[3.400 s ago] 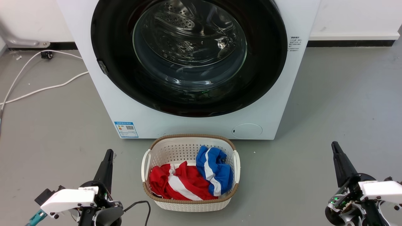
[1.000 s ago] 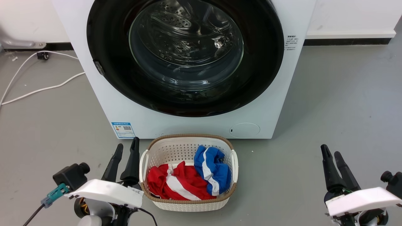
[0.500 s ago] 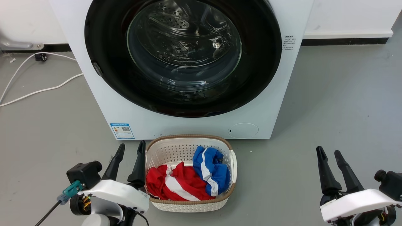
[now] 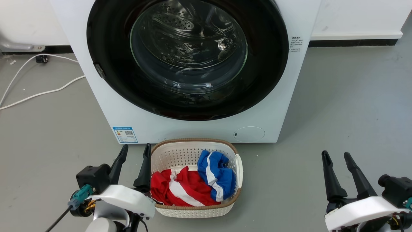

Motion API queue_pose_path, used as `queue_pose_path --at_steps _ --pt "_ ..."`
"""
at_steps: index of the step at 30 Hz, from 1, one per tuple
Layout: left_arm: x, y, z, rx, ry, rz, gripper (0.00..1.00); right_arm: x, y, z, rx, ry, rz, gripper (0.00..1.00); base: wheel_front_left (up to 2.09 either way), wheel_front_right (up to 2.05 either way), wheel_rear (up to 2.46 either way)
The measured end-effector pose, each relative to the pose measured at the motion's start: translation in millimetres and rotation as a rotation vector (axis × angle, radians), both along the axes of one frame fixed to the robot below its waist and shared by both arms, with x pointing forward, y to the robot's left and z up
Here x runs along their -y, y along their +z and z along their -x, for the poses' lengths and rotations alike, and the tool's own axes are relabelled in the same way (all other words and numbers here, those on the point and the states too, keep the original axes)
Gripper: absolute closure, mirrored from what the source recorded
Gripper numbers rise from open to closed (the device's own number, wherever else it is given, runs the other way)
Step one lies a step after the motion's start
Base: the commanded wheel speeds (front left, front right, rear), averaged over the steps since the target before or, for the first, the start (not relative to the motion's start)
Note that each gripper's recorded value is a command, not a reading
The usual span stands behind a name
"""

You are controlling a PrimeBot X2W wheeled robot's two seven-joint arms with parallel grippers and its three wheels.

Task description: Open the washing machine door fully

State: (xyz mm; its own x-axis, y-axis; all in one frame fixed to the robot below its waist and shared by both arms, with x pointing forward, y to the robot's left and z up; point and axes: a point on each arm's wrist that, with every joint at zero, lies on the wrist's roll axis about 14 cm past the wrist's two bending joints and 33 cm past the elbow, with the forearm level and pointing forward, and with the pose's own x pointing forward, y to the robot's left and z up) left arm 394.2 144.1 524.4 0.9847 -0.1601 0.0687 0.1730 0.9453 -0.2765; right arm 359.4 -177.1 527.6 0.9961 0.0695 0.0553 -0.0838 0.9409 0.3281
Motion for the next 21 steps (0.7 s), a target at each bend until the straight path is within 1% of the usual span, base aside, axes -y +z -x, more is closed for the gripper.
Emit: queue_pose_path --at_steps 11,21 --pt "-0.6 -0.2 0.8 0.025 0.012 -0.076 0.0 -1.3 3.7 2.4 0.02 -0.001 0.111 0.0 0.0 0.0 0.0" --pt "-2.5 -3.3 4.6 0.037 0.028 -0.128 0.0 -3.3 4.3 3.9 0.025 0.003 0.181 0.0 0.0 0.0 0.0"
